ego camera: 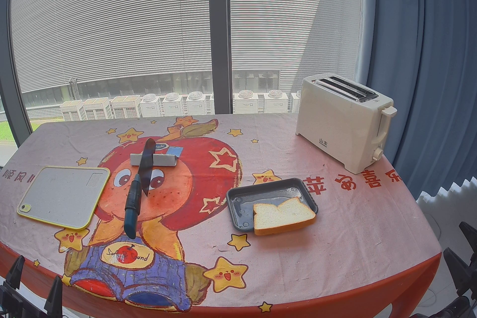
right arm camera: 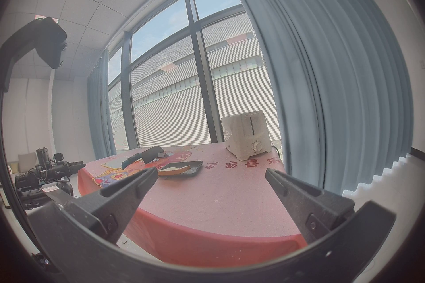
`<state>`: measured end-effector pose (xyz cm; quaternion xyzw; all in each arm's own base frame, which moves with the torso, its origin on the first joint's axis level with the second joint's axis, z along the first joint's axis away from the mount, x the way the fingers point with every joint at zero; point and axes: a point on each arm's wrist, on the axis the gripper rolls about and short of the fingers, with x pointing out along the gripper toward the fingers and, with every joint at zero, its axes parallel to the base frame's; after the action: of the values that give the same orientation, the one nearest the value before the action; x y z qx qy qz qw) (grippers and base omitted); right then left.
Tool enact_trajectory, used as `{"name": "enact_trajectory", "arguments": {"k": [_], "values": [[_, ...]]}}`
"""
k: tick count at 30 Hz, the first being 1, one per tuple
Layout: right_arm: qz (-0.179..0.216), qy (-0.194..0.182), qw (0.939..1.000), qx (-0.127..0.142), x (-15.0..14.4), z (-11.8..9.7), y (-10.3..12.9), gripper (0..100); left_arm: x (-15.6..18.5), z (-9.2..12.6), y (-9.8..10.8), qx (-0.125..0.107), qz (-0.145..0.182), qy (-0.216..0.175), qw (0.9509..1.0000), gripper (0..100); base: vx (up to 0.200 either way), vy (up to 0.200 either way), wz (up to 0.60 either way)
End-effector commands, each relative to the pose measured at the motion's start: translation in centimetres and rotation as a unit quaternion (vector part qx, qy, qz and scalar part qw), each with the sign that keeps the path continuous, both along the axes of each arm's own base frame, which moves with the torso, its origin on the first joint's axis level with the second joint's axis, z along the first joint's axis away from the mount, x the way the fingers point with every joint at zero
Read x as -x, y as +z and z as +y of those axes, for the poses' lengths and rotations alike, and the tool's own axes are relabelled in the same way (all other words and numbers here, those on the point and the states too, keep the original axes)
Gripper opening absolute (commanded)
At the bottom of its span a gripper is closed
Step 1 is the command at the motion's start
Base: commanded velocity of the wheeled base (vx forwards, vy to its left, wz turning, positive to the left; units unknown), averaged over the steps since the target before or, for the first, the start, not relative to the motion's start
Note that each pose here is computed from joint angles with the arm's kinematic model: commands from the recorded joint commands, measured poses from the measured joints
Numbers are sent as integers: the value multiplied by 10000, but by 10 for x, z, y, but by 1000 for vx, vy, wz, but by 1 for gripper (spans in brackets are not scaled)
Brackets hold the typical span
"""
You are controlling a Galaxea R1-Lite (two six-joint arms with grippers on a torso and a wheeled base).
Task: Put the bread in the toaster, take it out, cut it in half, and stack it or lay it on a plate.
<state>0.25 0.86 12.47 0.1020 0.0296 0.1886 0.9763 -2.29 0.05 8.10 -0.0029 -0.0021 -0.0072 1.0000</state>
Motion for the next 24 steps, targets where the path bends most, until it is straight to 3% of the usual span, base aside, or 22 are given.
{"name": "enact_trajectory", "arguments": {"k": [1, 24], "values": [[241, 38, 9997, -3, -6, 0, 0, 100, 0, 0, -5, 2, 6, 3, 10000, 100, 0, 0, 0], [988, 406, 9942, -84, -17, 1, -13, 100, 0, 0, -5, 2, 6, 3, 10000, 100, 0, 0, 0]]}}
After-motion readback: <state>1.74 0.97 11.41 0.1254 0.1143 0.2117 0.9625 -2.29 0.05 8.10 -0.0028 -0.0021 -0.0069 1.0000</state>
